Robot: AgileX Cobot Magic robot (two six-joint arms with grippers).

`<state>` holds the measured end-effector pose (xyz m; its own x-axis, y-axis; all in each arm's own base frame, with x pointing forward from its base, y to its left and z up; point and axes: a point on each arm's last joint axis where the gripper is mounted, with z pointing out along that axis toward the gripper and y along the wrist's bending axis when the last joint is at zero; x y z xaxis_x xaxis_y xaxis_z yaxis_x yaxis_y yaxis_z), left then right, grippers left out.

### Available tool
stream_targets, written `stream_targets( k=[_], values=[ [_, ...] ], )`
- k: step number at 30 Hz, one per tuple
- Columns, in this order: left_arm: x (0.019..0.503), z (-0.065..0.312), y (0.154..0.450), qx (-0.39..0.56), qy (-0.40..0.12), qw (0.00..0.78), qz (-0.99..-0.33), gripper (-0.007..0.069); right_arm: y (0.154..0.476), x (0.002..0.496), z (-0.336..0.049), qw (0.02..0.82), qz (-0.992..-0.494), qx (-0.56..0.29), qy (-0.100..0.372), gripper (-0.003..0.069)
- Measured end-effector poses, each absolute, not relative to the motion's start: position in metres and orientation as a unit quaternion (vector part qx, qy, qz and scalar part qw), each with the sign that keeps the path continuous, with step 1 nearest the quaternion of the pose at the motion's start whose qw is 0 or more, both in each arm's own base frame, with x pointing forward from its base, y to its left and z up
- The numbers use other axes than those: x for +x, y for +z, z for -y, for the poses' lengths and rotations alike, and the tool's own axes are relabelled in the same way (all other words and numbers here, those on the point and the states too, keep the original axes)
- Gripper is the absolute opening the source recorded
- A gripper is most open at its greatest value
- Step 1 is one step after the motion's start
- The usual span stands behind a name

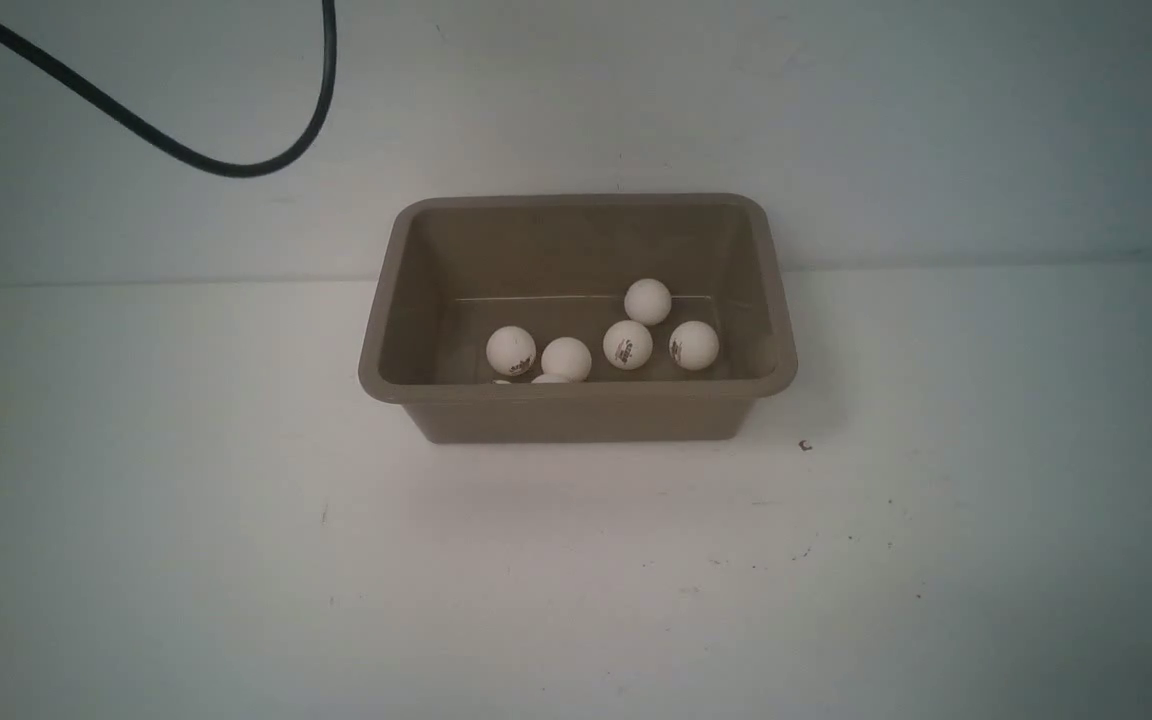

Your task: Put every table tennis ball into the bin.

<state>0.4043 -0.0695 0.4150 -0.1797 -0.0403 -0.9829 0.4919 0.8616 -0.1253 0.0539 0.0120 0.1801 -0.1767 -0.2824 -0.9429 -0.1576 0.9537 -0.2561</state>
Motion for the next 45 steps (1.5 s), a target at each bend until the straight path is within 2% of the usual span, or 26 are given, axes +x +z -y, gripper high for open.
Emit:
stream_targets(
  k=[3, 5, 9, 12, 14, 17, 19, 22, 23, 25, 26, 27, 28, 29, 32, 35, 36, 38, 45],
  values=[
    [0.398, 0.062, 0.405, 0.112, -0.192, 0.554, -0.802, 0.0499, 0.18, 0.054, -0.012, 0.625, -0.765, -0.144, -0.05, 0.0589],
    [0.394, 0.059, 0.403, 0.094, -0.18, 0.532, -0.822, 0.0499, 0.18, 0.054, -0.012, 0.625, -0.765, -0.144, -0.05, 0.0589],
    [0.367, 0.039, 0.4, 0.02, -0.101, 0.444, -0.89, 0.0499, 0.18, 0.054, -0.012, 0.625, -0.765, -0.146, -0.052, 0.0589],
    [0.328, 0.024, 0.421, 0.0, -0.03, 0.417, -0.908, 0.0499, 0.18, 0.054, -0.012, 0.625, -0.764, -0.15, -0.055, 0.0589],
    [0.308, 0.019, 0.436, -0.002, -0.015, 0.42, -0.907, 0.0499, 0.18, 0.054, -0.012, 0.625, -0.764, -0.15, -0.055, 0.0589],
    [0.228, 0.009, 0.486, 0.003, 0.016, 0.468, -0.884, 0.0499, 0.18, 0.054, -0.012, 0.625, -0.764, -0.15, -0.055, 0.0589],
    [0.189, 0.004, 0.503, 0.004, 0.026, 0.501, -0.865, 0.0499, 0.18, 0.054, -0.012, 0.625, -0.764, -0.15, -0.055, 0.0589],
    [0.114, -0.006, 0.51, -0.004, 0.05, 0.557, -0.829, 0.0499, 0.18, 0.054, -0.012, 0.625, -0.764, -0.15, -0.055, 0.0589],
    [0.11, -0.006, 0.509, -0.004, 0.051, 0.56, -0.827, 0.0499, 0.18, 0.054, -0.012, 0.625, -0.764, -0.15, -0.055, 0.0589],
    [0.071, -0.011, 0.479, -0.012, 0.061, 0.593, -0.803, 0.0499, 0.18, 0.054, -0.012, 0.625, -0.764, -0.15, -0.055, 0.0589],
    [0.067, -0.012, 0.472, -0.012, 0.062, 0.598, -0.799, 0.0499, 0.18, 0.054, -0.012, 0.625, -0.764, -0.15, -0.055, 0.0589],
    [0.06, -0.012, 0.449, -0.011, 0.06, 0.611, -0.789, 0.0499, 0.18, 0.054, -0.012, 0.625, -0.764, -0.15, -0.055, 0.0589],
    [0.059, -0.012, 0.44, -0.011, 0.058, 0.616, -0.786, 0.0499, 0.18, 0.054, -0.012, 0.625, -0.764, -0.15, -0.055, 0.0589],
    [0.055, -0.01, 0.408, -0.007, 0.051, 0.63, -0.775, 0.0499, 0.18, 0.054, -0.012, 0.625, -0.764, -0.15, -0.055, 0.0589],
    [0.052, -0.007, 0.336, 0.009, 0.039, 0.651, -0.758, 0.0499, 0.18, 0.054, -0.012, 0.625, -0.764, -0.15, -0.055, 0.0589],
    [0.049, -0.005, 0.288, 0.0, 0.015, 0.647, -0.762, 0.0499, 0.18, 0.054, -0.012, 0.625, -0.764, -0.15, -0.055, 0.0589],
    [0.049, -0.005, 0.288, -0.001, 0.014, 0.649, -0.76, 0.0499, 0.18, 0.054, -0.012, 0.625, -0.764, -0.15, -0.055, 0.0589],
    [0.05, -0.004, 0.263, -0.003, 0.008, 0.632, -0.775, 0.0499, 0.18, 0.054, -0.012, 0.625, -0.764, -0.15, -0.055, 0.0589],
    [0.054, -0.001, 0.226, 0.0, -0.009, 0.579, -0.816, 0.0499, 0.18, 0.054, -0.012, 0.625, -0.764, -0.15, -0.055, 0.0589]
  ],
)
